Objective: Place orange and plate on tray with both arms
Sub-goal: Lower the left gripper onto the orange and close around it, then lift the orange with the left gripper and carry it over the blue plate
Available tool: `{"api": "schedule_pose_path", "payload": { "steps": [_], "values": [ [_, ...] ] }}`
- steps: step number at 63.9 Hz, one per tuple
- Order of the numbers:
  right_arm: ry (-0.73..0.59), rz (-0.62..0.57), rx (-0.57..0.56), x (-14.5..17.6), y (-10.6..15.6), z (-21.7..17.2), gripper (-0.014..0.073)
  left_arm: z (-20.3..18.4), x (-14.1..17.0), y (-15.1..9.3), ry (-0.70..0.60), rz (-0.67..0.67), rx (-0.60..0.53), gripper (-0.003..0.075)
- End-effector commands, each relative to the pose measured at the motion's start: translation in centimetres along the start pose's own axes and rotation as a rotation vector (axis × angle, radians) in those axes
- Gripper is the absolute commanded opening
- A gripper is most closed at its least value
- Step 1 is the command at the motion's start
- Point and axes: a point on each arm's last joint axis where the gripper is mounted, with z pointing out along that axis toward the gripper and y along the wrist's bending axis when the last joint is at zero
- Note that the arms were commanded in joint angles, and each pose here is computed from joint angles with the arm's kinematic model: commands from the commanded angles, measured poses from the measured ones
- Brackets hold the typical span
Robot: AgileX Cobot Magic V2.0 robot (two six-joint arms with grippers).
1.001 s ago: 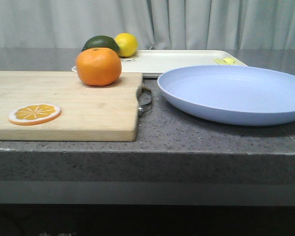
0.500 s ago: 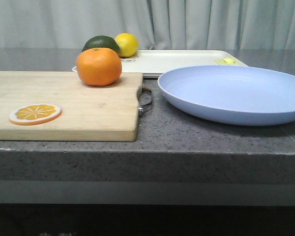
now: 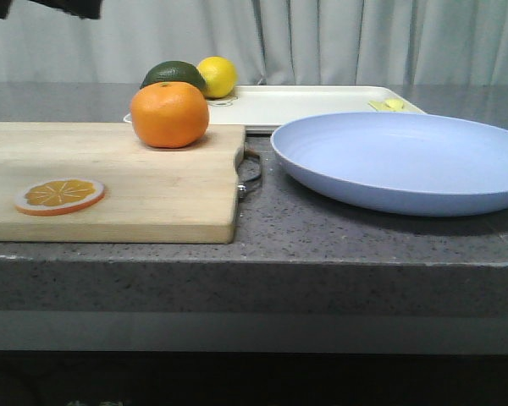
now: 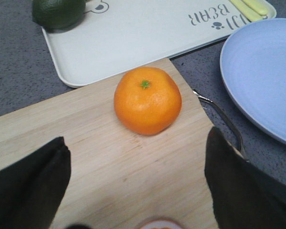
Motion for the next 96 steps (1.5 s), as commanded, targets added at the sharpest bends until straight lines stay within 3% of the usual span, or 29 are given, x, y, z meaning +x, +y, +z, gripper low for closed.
{"api": "schedule_pose_path", "payload": {
  "steps": [1, 10, 27, 55, 63, 76, 84, 96],
  "values": [
    [-0.084, -0.011, 0.003, -1.5, 0.0, -0.4, 0.0623, 1.3, -2.6, -0.3, -0.086, 0.009, 0.007, 0.0571],
    [-0.081, -0.011, 0.002, -1.5, 0.0, -0.4, 0.0623, 4.7, -4.3, -0.4, -0.046, 0.004, 0.009, 0.0576],
    [-0.077, -0.011, 0.002, -1.5, 0.0, -0.4, 0.0623, 9.0, -5.8, -0.4, 0.030, -0.001, 0.010, 0.0657],
    [-0.066, -0.011, 0.002, -1.4, 0.0, -0.4, 0.0623, 13.3, -4.3, -0.5, 0.127, -0.001, 0.009, 0.0649],
    [-0.056, -0.011, 0.002, -1.3, 0.0, -0.4, 0.0623, 13.3, -4.2, -0.5, 0.142, 0.000, 0.009, 0.0612],
    [-0.053, -0.011, 0.002, -1.3, 0.0, -0.4, 0.0623, 13.3, -4.0, -0.5, 0.163, 0.000, 0.009, 0.0454],
    [-0.053, -0.011, 0.002, -1.3, 0.0, -0.4, 0.0623, 13.0, -4.4, -1.4, 0.160, 0.014, 0.027, 0.0447],
    [-0.053, -0.011, 0.002, -1.3, 0.0, -0.4, 0.0623, 11.7, -6.8, -5.5, 0.090, 0.079, 0.111, 0.0447]
  ]
}}
